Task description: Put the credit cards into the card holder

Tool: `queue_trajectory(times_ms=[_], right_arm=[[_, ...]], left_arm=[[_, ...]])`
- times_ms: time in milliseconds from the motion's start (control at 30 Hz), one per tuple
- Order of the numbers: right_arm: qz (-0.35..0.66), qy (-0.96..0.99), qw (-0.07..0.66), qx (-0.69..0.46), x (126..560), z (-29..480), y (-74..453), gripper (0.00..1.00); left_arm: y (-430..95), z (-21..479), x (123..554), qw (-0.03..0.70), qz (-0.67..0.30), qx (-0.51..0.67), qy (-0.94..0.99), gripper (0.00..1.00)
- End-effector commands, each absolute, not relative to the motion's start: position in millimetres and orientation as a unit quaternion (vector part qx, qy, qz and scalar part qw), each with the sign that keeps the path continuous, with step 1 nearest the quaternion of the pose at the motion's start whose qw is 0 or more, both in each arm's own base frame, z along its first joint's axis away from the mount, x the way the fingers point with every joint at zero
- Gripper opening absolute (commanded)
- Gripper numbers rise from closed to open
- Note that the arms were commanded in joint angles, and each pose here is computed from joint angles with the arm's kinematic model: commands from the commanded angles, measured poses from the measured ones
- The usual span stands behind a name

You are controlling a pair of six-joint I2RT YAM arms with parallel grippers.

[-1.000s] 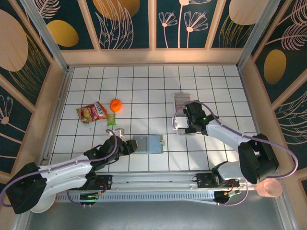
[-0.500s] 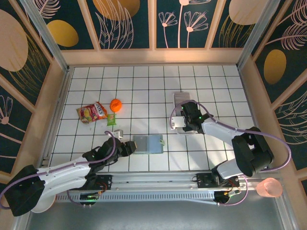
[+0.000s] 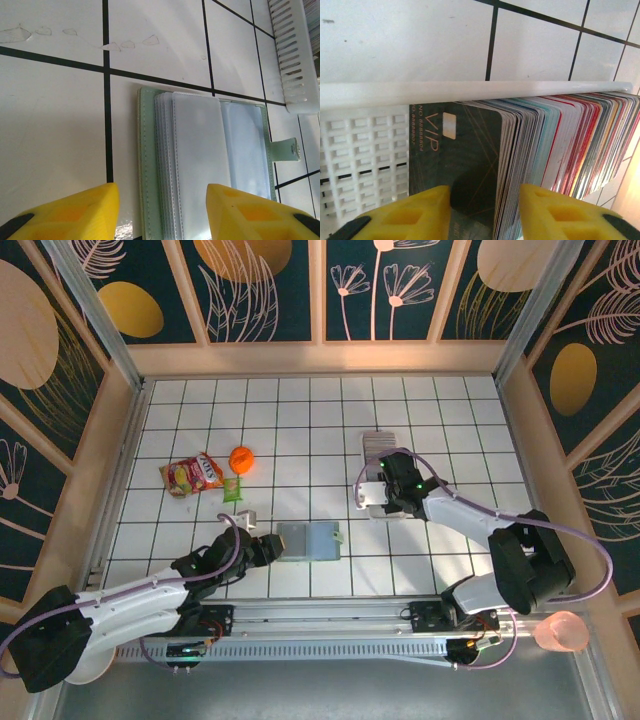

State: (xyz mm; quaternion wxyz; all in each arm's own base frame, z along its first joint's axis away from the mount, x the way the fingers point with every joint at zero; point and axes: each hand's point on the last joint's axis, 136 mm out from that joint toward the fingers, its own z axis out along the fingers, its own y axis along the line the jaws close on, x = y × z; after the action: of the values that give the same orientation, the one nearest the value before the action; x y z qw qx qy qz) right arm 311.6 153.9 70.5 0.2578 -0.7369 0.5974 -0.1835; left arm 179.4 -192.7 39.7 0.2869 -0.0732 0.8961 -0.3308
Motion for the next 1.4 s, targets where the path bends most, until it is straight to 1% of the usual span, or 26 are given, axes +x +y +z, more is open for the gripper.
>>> queue_trajectory(times_ms=[0, 133, 500, 567, 733, 867, 1100, 1367], right_arm=[[-0.205, 0.591, 0.291, -0.724, 323.3, 94.2, 158.3, 0.38], [-0.201, 0.591, 0.291, -0.725, 320.8, 94.1, 158.3, 0.31], [-0.207, 0.591, 0.295, -0.721, 318.8, 99.0, 155.7, 0.22], [-0.208, 0.591, 0.295, -0.721, 318.4, 100.0, 155.4, 0.17], [-0.208, 0.593, 0.297, -0.719, 317.4, 102.8, 154.7, 0.15], [-0.207, 0.594, 0.297, -0.718, 314.8, 104.7, 153.4, 0.08], [-0.204, 0.595, 0.3, -0.717, 310.7, 110.7, 152.1, 0.07], [-0.195, 0.606, 0.304, -0.709, 306.7, 117.7, 151.4, 0.03]], left_arm=[[-193.2, 38.4, 176.7, 0.282, -0.338, -0.076, 0.895, 0.48], [-192.9, 38.0, 176.8, 0.281, -0.338, -0.079, 0.895, 0.47], [-193.3, 38.0, 177.0, 0.281, -0.34, -0.082, 0.894, 0.46], [-193.2, 37.6, 176.8, 0.28, -0.34, -0.082, 0.894, 0.46], [-193.0, 36.9, 176.3, 0.278, -0.34, -0.084, 0.894, 0.45], [-193.0, 36.4, 176.0, 0.277, -0.341, -0.085, 0.894, 0.44], [-193.2, 36.7, 176.2, 0.276, -0.342, -0.088, 0.894, 0.44], [-193.5, 37.2, 175.9, 0.275, -0.343, -0.089, 0.894, 0.43]])
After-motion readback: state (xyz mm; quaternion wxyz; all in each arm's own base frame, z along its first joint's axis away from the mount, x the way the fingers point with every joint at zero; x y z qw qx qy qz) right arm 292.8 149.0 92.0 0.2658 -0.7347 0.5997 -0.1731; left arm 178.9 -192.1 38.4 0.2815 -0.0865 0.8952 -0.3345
